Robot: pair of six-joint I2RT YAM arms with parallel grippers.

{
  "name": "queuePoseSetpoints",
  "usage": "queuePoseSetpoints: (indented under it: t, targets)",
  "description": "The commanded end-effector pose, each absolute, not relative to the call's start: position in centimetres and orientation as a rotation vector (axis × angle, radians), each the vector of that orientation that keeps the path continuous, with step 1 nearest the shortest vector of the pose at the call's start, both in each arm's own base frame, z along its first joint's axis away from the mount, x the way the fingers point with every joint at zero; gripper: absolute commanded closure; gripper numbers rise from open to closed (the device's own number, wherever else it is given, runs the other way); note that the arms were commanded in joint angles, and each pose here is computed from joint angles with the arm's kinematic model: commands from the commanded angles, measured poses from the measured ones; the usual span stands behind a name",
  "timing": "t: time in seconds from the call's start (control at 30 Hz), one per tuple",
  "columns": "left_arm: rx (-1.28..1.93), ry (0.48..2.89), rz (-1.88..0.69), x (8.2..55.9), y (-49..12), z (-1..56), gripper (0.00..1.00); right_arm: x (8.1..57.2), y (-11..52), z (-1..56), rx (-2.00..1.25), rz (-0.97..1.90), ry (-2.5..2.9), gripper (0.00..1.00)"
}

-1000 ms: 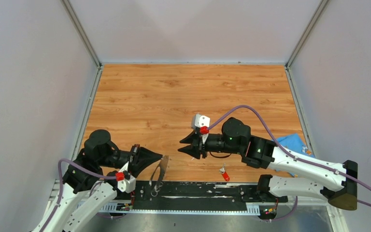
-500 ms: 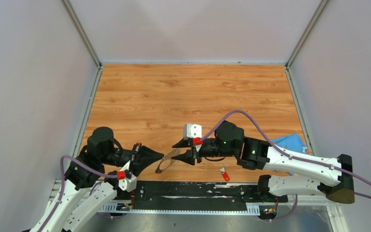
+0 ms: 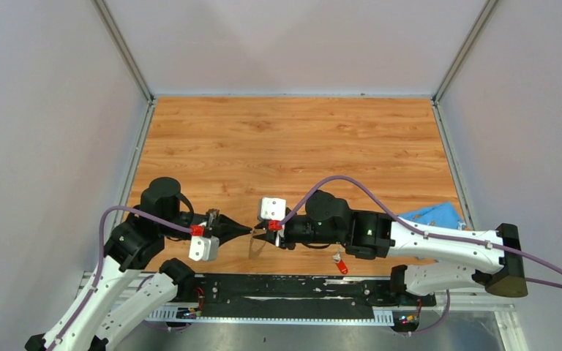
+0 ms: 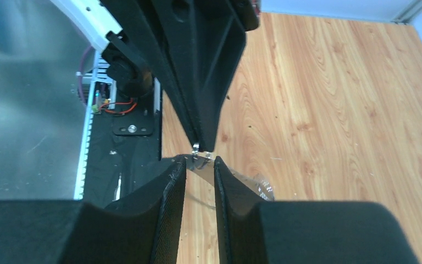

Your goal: Put the keys on the keyring

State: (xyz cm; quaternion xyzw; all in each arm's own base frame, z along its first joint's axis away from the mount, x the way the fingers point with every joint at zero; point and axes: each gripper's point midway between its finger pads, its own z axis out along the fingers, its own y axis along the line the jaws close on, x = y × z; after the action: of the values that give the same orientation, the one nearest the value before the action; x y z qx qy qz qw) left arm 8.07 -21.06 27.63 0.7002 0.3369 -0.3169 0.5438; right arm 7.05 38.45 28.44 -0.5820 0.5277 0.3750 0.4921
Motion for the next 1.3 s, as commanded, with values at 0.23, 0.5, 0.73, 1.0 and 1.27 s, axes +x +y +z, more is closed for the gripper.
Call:
queuePoseSetpoints:
  t: [0.23, 0.5, 0.73, 1.0, 1.27]
  targets:
    - [1.651, 0.77, -0.765, 7.6, -21.1, 28.7, 1.0, 8.8, 38.0, 30.4, -1.32, 0.815, 1.306, 0.78]
    - [1.638, 0.824, -0.788, 8.0, -21.3, 28.9, 1.0, 8.6, 38.8, 30.3, -1.318, 0.84, 1.323, 0.78]
    - [1.63, 0.84, -0.8, 8.0, -21.3, 29.0, 1.0, 9.2, 39.2, 30.4, -1.284, 0.823, 1.352, 0.99]
    - [1.621, 0.837, -0.844, 7.4, -21.3, 29.2, 0.99, 11.3, 37.4, 31.4, -1.122, 0.755, 1.398, 1.0]
    - [1.557, 1.03, -0.904, 8.0, -21.2, 28.2, 0.54, 10.6, 36.6, 32.2, -1.062, 0.829, 1.377, 1.0]
